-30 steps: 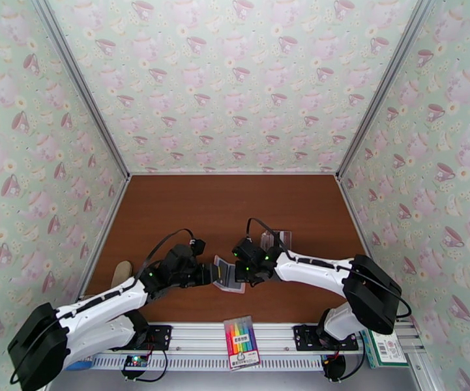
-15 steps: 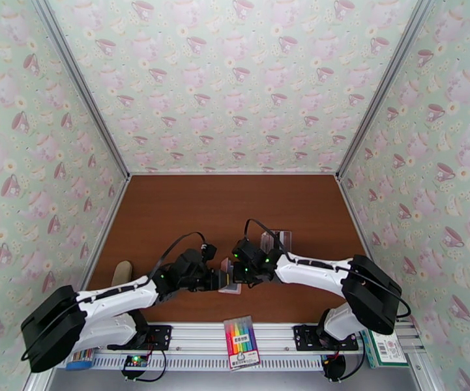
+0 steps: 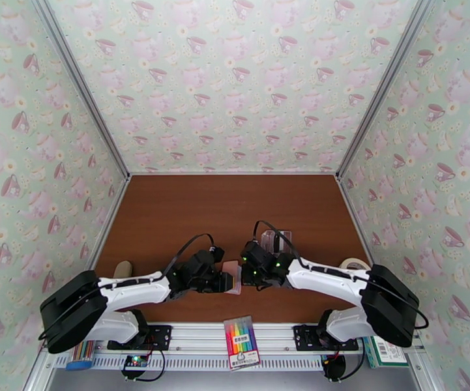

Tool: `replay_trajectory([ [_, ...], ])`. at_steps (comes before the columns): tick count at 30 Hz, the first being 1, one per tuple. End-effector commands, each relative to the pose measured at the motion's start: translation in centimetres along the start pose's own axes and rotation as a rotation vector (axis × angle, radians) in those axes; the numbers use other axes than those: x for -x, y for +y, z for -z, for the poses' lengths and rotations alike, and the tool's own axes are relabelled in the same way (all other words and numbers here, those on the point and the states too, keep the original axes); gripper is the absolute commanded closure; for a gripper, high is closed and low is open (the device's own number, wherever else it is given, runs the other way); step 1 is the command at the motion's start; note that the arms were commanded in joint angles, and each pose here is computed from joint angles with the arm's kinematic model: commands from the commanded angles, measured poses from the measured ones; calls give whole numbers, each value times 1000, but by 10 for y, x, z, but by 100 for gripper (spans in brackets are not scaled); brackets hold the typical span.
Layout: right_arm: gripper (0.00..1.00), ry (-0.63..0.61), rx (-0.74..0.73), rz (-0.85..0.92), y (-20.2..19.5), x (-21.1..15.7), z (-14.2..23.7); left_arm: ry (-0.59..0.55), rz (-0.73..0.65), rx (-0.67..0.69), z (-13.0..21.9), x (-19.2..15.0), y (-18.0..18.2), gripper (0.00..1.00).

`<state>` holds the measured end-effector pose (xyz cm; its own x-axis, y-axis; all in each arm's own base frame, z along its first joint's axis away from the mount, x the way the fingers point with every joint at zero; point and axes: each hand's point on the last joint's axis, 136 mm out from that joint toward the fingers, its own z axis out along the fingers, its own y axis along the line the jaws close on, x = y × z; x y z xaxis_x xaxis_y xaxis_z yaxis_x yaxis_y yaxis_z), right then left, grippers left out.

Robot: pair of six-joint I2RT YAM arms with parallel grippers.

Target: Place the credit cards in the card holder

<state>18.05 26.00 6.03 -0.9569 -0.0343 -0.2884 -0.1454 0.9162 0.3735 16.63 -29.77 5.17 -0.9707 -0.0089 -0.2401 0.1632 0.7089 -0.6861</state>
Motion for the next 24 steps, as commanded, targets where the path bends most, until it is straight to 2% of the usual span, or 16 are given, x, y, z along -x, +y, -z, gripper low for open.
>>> replay_trajectory([
  [1,100,-17,2,-20,-3,1,6,-3,8,54,-4,3,6,73],
  [13,100,12,65,-9,18,6,-3,25,23,157,-13,-1,23,84],
  [19,87,27,70,4,23,7,-8,29,24,163,-14,-2,25,87],
  [24,86,28,53,11,22,8,-8,28,23,164,-14,-2,25,87],
])
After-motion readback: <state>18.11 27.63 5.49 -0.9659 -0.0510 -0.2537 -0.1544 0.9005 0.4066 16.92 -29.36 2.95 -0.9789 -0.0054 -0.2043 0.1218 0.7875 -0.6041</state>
